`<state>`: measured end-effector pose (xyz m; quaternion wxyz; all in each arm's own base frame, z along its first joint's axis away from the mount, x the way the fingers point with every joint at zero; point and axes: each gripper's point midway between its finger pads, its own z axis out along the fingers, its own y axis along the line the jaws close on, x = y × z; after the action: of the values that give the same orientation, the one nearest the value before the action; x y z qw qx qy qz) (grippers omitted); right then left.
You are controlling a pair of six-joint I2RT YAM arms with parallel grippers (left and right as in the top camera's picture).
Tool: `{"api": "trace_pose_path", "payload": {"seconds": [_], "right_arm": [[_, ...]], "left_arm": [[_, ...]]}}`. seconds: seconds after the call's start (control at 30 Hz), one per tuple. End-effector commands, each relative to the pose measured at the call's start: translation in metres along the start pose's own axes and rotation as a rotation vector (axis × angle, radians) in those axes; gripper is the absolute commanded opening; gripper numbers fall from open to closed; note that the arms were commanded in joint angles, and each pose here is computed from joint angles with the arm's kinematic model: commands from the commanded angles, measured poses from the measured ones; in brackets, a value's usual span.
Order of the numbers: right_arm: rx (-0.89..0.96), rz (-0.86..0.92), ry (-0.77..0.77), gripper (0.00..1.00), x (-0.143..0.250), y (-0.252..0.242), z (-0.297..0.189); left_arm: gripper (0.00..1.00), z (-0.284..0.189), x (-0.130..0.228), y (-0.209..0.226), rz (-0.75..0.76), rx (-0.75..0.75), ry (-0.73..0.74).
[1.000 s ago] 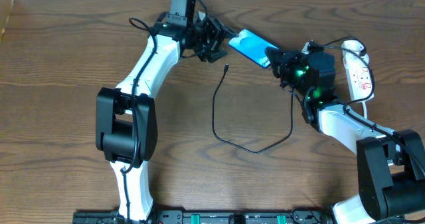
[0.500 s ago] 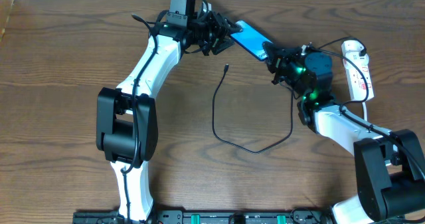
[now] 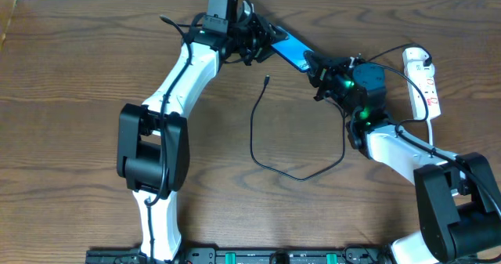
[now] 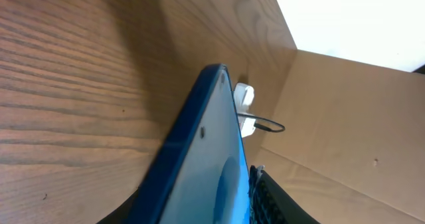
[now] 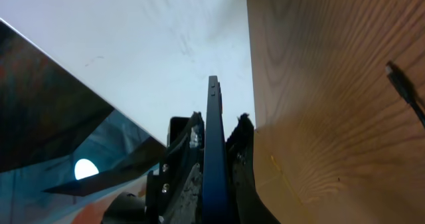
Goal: Plug charger to phone and switch on socket
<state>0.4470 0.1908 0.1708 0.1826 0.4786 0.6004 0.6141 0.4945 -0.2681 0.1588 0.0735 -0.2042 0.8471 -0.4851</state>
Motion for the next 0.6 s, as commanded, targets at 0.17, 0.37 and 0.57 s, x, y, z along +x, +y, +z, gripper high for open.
{"api": "trace_pose_path", "payload": {"seconds": [0.17,0.37,0.57], "right_arm": [[-0.033,0.009,-0.001,0.01,0.005,0.012,0.004],[-0.030,0.008,0.008,0.01,0.010,0.010,0.005],[-0.020,0.004,0.033,0.01,0.022,0.006,0.007]], "left_arm": [[0.27,-0.003,0.003,-0.014,0.049,0.003,-0.035],[0.19,-0.003,0.000,-0.021,0.067,0.027,-0.047],[0.07,-0.005,-0.010,-0.032,0.043,0.065,-0.094]]}}
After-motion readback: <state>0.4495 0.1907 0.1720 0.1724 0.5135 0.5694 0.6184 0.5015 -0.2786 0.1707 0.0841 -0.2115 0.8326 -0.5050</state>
